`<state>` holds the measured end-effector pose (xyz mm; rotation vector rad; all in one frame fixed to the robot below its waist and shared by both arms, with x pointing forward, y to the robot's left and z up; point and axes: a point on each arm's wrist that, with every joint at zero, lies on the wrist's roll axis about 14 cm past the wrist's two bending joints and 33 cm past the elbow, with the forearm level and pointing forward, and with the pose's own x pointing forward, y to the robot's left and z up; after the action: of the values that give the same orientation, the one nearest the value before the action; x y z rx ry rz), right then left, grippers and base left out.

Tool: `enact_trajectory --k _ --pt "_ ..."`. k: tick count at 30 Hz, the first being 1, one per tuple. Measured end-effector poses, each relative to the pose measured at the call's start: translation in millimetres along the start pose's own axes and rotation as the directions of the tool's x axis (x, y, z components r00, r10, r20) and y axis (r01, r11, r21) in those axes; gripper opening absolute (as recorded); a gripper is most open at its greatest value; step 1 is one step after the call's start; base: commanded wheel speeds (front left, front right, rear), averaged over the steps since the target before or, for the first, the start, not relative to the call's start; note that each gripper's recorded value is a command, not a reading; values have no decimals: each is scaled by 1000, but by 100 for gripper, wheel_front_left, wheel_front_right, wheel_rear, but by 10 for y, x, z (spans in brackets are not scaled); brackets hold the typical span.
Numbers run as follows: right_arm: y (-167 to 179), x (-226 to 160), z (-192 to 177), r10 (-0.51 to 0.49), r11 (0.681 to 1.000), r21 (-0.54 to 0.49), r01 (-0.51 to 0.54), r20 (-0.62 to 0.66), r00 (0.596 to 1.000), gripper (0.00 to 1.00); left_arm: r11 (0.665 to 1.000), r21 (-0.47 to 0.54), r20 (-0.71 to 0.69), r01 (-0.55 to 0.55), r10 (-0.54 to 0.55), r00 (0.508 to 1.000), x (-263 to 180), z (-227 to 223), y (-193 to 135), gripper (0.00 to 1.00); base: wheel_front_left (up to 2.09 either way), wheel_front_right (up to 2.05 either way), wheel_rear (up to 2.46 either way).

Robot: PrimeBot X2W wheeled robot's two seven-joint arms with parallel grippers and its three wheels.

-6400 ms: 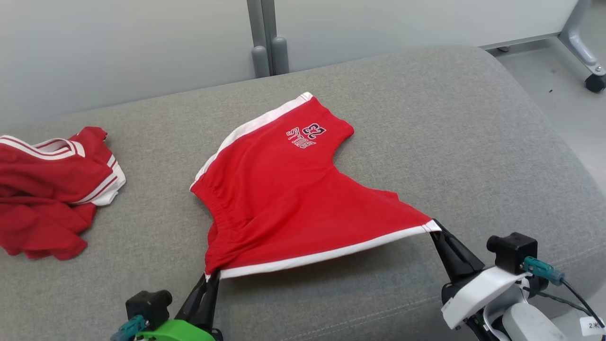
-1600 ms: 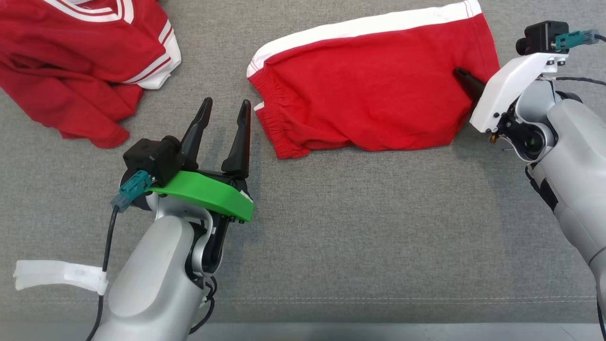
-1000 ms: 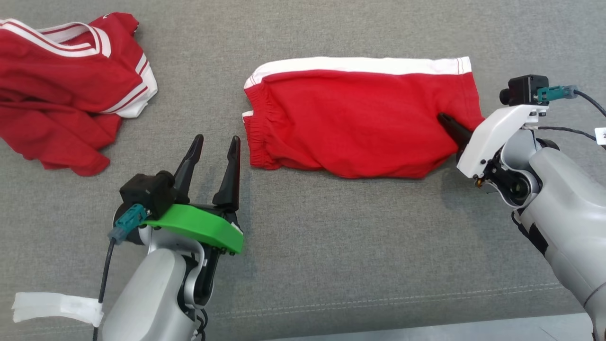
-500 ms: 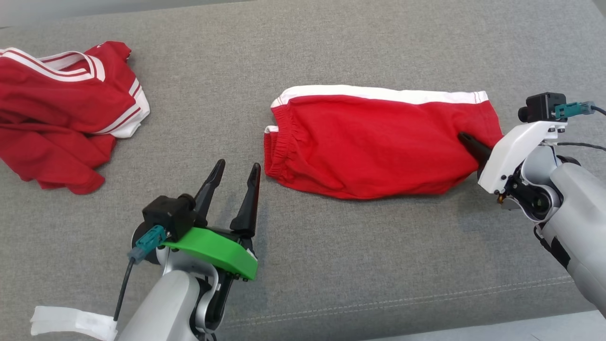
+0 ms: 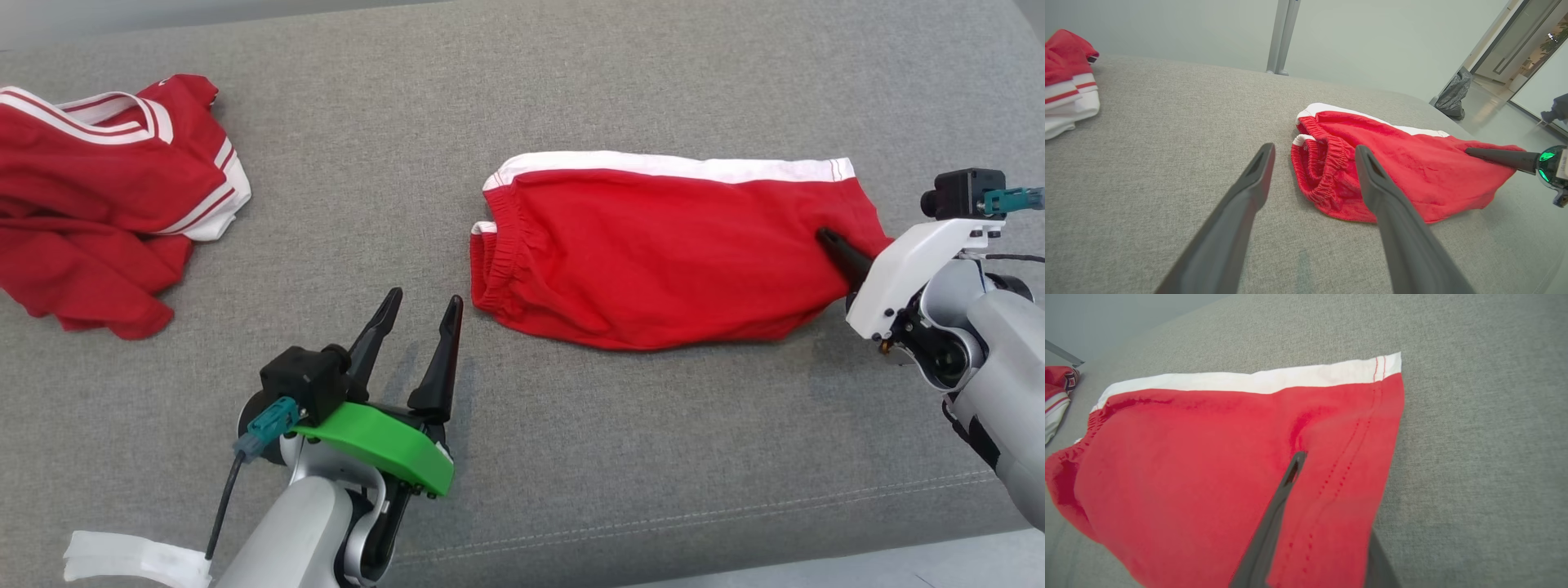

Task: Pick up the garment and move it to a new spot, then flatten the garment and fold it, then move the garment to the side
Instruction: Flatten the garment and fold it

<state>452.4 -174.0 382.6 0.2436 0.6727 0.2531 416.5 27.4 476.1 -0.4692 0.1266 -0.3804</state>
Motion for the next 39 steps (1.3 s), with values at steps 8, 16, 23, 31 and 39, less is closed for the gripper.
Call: enact_trajectory --k 8,16,23,31,39 --pt "-41 36 126 -9 998 -65 13 60 998 0 1000 -6 -7 6 -6 1000 20 -17 -14 100 0 0 0" --pt "-94 88 169 -23 996 -86 30 82 996 0 1000 -7 -7 -10 10 1000 24 -19 35 100 0 0 0" --pt "-177 96 42 -56 997 -48 59 58 997 93 1000 -7 -11 -12 12 1000 29 -34 51 100 0 0 0" --pt "-349 22 -87 -113 994 16 112 51 992 100 1000 -7 -24 -2 2 1000 46 -63 25 100 0 0 0" --pt "-405 -73 18 -131 991 33 128 116 985 100 1000 0 -18 4 -4 1000 65 -41 -2 100 0 0 0"
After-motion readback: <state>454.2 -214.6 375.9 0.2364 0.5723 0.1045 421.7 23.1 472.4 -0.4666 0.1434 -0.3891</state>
